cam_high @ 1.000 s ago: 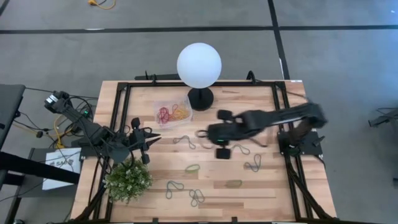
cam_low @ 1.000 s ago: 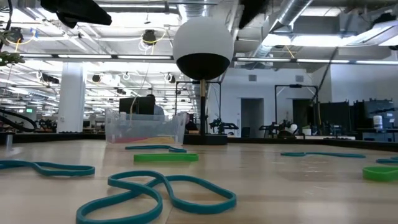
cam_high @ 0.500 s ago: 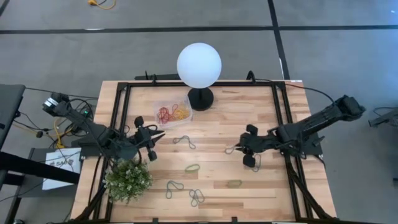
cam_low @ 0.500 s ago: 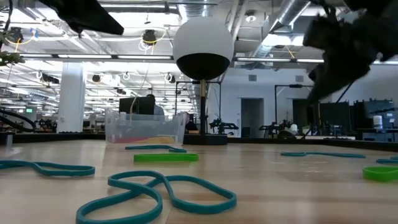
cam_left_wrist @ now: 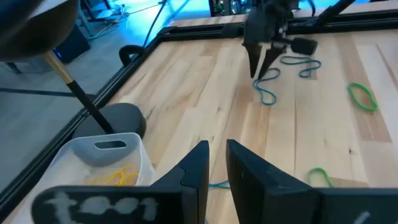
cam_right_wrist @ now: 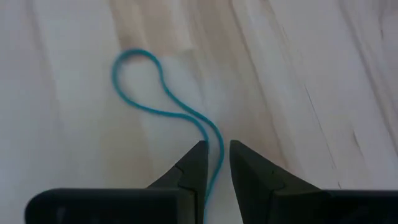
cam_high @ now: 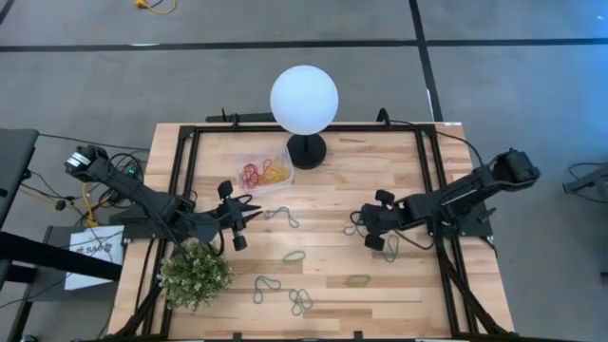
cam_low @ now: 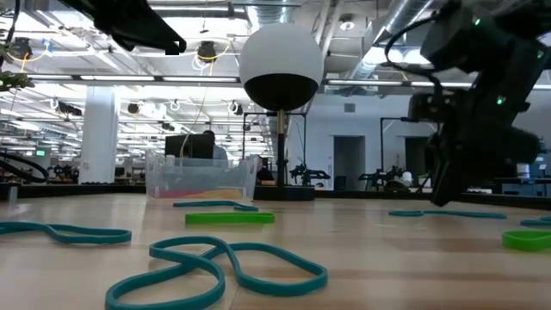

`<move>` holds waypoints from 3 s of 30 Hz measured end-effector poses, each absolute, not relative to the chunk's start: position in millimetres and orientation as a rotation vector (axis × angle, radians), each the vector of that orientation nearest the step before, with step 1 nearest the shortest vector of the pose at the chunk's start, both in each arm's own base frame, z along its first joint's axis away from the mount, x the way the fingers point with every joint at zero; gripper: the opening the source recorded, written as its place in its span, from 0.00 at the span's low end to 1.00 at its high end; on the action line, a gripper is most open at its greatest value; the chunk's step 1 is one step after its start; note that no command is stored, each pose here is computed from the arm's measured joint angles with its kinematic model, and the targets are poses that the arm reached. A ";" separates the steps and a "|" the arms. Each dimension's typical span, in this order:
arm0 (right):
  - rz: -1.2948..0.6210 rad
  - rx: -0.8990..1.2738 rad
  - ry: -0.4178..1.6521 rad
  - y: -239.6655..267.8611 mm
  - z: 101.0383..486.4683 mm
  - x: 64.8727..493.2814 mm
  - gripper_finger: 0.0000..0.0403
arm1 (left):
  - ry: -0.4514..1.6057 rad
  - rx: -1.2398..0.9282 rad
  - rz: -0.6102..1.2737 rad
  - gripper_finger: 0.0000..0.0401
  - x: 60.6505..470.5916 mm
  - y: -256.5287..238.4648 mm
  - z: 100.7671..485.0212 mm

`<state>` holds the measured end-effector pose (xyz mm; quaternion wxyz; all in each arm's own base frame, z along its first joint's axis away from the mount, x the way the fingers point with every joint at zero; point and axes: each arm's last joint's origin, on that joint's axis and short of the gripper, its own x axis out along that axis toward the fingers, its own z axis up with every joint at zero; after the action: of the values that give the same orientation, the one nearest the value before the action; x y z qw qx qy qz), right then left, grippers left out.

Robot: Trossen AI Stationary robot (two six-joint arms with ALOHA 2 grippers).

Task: Pick and place items into bin
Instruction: Put the blue rubber band into the transparent bin

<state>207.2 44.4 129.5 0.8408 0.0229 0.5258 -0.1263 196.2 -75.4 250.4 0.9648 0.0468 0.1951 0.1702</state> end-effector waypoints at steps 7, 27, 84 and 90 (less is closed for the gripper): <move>-0.261 0.092 1.187 38.8 114.3 214.2 0.15 | 0.398 0.115 0.340 0.11 196.1 -75.3 250.5; -0.431 0.240 0.955 38.0 115.6 228.6 0.01 | 0.389 0.125 0.339 0.11 196.6 -75.5 251.7; -0.210 0.139 0.251 48.7 171.4 278.3 0.00 | 0.327 0.072 0.142 0.45 329.6 -25.2 203.5; -0.213 0.140 0.248 47.9 171.7 278.6 0.00 | 0.299 0.062 0.130 0.45 331.0 -22.6 205.8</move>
<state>278.6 47.9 171.7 0.9843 0.0696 0.1232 -0.1058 331.0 -22.6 205.8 0.9862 0.0311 0.1490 0.0649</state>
